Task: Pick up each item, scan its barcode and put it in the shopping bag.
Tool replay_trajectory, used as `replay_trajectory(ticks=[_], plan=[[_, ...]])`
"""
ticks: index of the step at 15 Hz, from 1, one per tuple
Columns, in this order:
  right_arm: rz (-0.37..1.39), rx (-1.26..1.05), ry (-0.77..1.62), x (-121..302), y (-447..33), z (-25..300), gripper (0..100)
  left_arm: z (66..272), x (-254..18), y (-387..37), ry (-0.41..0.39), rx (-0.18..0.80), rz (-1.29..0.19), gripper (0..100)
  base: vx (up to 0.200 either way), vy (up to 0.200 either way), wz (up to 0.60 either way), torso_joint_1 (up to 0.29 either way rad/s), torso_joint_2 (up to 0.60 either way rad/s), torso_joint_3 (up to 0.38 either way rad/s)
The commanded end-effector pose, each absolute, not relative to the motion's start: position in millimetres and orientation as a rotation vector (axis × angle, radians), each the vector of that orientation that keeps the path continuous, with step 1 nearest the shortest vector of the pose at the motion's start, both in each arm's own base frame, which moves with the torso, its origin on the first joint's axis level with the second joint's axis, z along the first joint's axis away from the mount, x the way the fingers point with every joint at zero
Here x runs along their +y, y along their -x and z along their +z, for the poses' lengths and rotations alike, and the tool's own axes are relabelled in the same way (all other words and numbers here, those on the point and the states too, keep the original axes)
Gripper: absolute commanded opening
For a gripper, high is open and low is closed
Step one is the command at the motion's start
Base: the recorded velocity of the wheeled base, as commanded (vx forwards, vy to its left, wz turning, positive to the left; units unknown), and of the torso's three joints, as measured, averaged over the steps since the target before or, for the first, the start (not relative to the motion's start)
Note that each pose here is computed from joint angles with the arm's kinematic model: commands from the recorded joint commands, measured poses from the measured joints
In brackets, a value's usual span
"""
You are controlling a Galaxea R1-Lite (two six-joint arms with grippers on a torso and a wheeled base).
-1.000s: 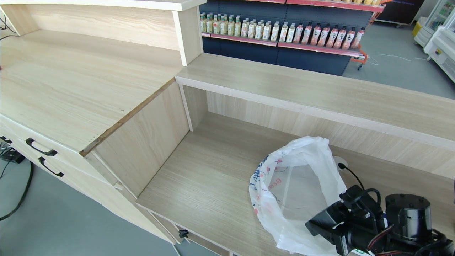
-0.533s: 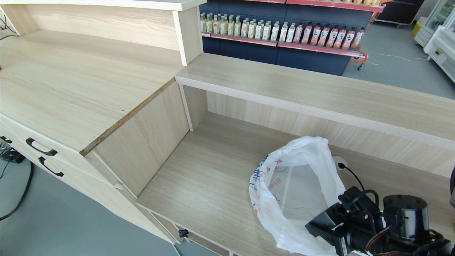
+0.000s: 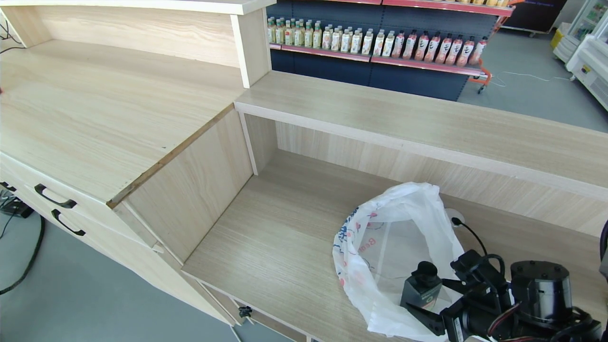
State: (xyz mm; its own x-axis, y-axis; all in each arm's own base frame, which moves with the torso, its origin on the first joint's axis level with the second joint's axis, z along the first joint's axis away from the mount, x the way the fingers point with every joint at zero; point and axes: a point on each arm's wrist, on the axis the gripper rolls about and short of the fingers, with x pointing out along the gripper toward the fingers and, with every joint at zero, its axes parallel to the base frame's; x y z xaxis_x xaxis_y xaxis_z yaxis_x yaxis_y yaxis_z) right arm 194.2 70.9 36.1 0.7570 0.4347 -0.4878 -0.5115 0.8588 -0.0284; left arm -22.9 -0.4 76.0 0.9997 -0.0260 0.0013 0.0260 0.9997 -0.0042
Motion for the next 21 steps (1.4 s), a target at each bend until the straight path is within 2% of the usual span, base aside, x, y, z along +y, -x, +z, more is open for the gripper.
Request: replay_trajectory(ticks=[1,4,8,13,16,19,21], plan=[[0.521,0.479,0.161,71,-194,38,100,76,0,23,0.005,-0.001,-0.026,100,0.0,0.0,0.0,0.0,0.0,0.0],[0.545,0.411,0.159,75,-194,50,100,76,0,23,0.005,-0.001,-0.026,100,0.0,0.0,0.0,0.0,0.0,0.0],[0.644,0.185,0.141,90,-196,90,100,76,0,23,0.005,-0.001,-0.026,100,0.0,0.0,0.0,0.0,0.0,0.0],[0.655,0.013,0.181,88,-179,125,100,76,0,23,0.005,-0.001,-0.026,100,0.0,0.0,0.0,0.0,0.0,0.0],[0.627,-0.099,0.312,69,-146,158,100,76,0,23,0.005,-0.001,-0.026,100,0.0,0.0,0.0,0.0,0.0,0.0],[0.496,-0.153,0.518,37,-108,206,100,76,0,23,0.005,-0.001,-0.026,100,0.0,0.0,0.0,0.0,0.0,0.0],[0.452,-0.178,0.564,31,-100,221,100,76,0,23,0.005,-0.001,-0.026,100,0.0,0.0,-0.6,0.005,0.0,0.0]])
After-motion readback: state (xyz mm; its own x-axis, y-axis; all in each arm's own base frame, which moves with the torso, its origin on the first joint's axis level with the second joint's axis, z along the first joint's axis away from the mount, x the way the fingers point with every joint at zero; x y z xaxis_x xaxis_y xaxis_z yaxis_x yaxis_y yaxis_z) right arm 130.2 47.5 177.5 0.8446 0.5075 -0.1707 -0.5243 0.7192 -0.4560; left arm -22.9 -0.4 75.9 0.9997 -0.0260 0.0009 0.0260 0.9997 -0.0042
